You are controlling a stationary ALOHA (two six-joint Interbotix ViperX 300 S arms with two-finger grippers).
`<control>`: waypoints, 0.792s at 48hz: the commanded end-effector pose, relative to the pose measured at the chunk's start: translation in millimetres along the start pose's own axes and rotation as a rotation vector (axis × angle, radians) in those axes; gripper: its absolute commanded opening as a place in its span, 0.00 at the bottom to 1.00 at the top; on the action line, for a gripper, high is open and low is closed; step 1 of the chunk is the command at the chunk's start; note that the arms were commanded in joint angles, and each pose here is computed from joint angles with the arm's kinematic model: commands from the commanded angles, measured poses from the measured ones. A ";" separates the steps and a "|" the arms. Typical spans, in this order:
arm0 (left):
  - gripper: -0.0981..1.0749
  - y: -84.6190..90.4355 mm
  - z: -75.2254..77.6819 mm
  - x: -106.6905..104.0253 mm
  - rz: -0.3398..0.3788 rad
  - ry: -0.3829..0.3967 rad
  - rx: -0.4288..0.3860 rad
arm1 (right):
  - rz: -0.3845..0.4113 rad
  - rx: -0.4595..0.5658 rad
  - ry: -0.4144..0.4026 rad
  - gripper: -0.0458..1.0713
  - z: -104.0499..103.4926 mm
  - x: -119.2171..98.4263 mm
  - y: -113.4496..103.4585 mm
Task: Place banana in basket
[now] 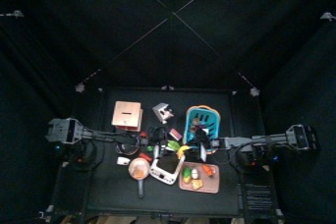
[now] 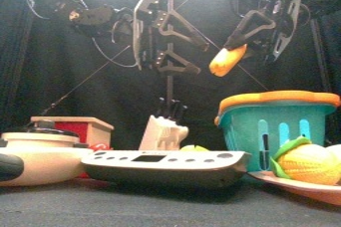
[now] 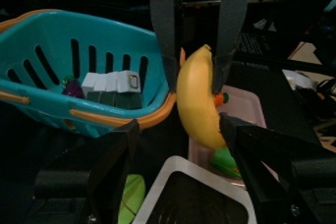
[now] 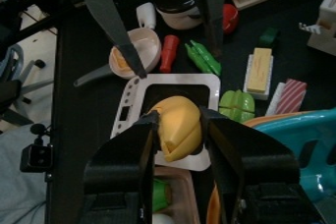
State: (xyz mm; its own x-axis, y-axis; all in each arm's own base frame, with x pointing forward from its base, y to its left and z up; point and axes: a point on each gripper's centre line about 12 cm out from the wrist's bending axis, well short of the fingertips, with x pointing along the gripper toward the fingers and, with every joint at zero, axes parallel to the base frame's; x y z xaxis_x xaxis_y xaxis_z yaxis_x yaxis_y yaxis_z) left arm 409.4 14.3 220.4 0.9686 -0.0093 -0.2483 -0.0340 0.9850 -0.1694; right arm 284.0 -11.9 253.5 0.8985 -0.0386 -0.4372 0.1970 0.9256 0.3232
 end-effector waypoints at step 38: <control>0.92 28.4 -8.8 -98.5 0.092 -0.069 -0.031 | -0.309 0.209 0.264 0.65 -6.3 -12.5 -71.1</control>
State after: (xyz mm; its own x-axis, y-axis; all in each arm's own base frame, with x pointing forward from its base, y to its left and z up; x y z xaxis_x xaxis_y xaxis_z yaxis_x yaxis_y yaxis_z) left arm 316.1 32.9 221.1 0.9693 0.0652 -0.2371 -0.1105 0.9769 -0.1827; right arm 251.0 -72.5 219.5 0.6397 -0.1730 -0.7489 0.5412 0.7933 0.2790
